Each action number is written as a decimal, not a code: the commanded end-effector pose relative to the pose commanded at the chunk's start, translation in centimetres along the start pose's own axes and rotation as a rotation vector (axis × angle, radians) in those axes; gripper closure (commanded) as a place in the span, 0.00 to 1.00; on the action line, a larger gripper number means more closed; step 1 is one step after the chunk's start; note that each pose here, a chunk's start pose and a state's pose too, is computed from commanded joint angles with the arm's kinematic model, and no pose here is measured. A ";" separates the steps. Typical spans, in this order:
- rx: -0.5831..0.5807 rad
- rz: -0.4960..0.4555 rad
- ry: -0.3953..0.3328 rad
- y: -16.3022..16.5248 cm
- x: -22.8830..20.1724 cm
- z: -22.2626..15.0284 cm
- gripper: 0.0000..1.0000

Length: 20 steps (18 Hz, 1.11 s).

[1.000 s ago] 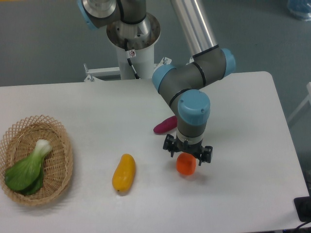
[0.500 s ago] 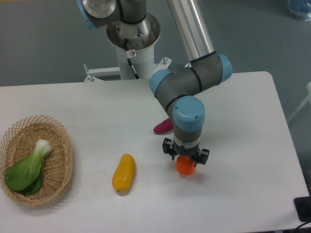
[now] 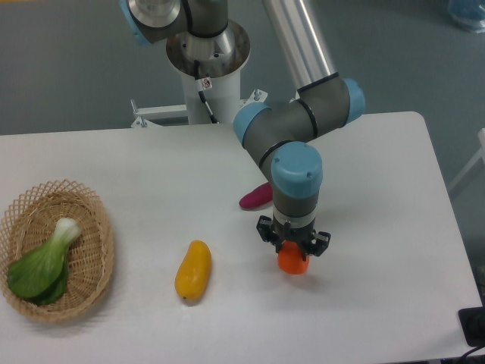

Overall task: Pick up the orange from the table
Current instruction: 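Lift the grasped orange up off the table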

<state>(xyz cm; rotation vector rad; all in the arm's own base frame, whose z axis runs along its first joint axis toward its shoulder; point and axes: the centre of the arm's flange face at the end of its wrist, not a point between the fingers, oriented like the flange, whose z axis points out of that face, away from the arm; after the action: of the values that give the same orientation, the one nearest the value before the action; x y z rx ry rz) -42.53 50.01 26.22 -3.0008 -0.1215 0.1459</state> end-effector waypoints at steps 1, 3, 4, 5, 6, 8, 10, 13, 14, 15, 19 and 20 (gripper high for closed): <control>0.015 -0.008 -0.005 0.1 -0.6 -0.8 0.41; 0.042 -0.024 -0.009 0.2 -1.8 -1.7 0.41; 0.053 -0.031 -0.013 0.4 -2.5 -2.3 0.41; 0.059 -0.012 -0.019 0.5 -3.0 -2.9 0.41; 0.066 0.008 -0.029 1.3 -3.8 -3.8 0.41; 0.046 0.087 -0.014 2.4 -4.5 -4.5 0.41; 0.028 0.161 0.002 3.3 -5.4 -5.4 0.41; 0.021 0.189 0.004 3.0 -6.3 -6.3 0.41; 0.021 0.191 -0.005 2.9 -6.6 -6.3 0.41; 0.020 0.191 -0.007 2.8 -6.6 -6.2 0.41; 0.027 0.203 -0.024 2.5 -6.8 -6.6 0.42; 0.024 0.204 -0.028 2.5 -6.9 -6.7 0.42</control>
<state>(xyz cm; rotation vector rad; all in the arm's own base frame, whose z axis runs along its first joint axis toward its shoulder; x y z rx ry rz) -48.50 46.06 33.10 -2.9818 0.1833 0.2079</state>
